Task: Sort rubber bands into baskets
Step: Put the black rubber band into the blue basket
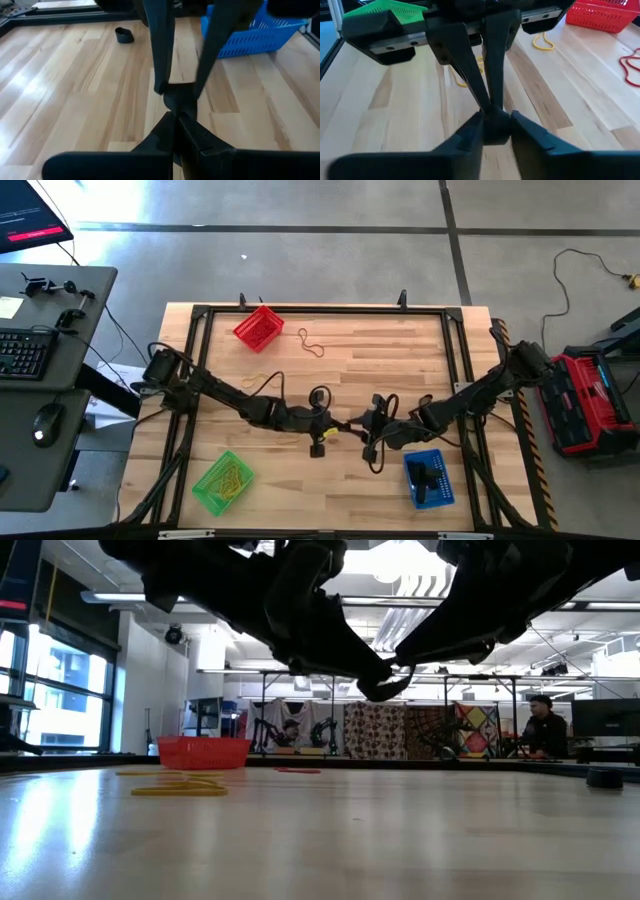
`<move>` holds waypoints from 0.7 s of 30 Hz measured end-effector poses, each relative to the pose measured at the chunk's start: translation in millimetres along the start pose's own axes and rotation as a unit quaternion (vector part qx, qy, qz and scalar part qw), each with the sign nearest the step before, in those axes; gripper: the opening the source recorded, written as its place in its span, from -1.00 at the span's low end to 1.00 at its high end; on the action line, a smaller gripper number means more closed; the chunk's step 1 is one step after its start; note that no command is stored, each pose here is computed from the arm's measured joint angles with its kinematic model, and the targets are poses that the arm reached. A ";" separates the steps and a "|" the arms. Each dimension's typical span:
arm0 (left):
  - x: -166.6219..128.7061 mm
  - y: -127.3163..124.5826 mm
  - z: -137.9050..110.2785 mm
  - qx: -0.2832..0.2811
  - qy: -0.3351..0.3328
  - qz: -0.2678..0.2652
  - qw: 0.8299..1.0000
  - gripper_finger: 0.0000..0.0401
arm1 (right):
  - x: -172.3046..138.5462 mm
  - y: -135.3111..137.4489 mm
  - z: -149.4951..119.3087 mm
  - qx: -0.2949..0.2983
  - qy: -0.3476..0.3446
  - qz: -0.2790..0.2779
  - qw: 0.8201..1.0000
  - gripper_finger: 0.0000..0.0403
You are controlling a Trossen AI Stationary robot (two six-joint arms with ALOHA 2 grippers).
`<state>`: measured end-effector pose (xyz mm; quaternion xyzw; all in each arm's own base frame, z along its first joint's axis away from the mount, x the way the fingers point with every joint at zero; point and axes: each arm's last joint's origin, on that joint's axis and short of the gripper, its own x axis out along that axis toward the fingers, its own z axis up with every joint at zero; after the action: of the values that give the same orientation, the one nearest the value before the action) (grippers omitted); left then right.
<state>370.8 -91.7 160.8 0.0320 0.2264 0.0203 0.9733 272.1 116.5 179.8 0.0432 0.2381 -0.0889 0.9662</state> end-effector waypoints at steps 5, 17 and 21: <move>-2.1 -3.4 2.1 0.008 -0.007 -0.003 1.000 -0.98 | -0.8 1.0 -1.3 -0.014 0.004 0.002 1.000 -0.95; -3.0 -4.6 2.7 0.010 -0.008 -0.003 1.000 -0.84 | -6.6 7.1 -1.9 -0.028 0.002 0.015 0.999 -0.99; -3.0 -4.7 3.0 0.009 -0.010 -0.004 1.000 -0.74 | -14.1 7.3 1.9 -0.028 -0.002 0.016 0.999 -1.00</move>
<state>369.6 -96.6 164.5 0.0405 0.2173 0.0142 0.9752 262.1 125.6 188.3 0.0202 0.2373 -0.0668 0.9689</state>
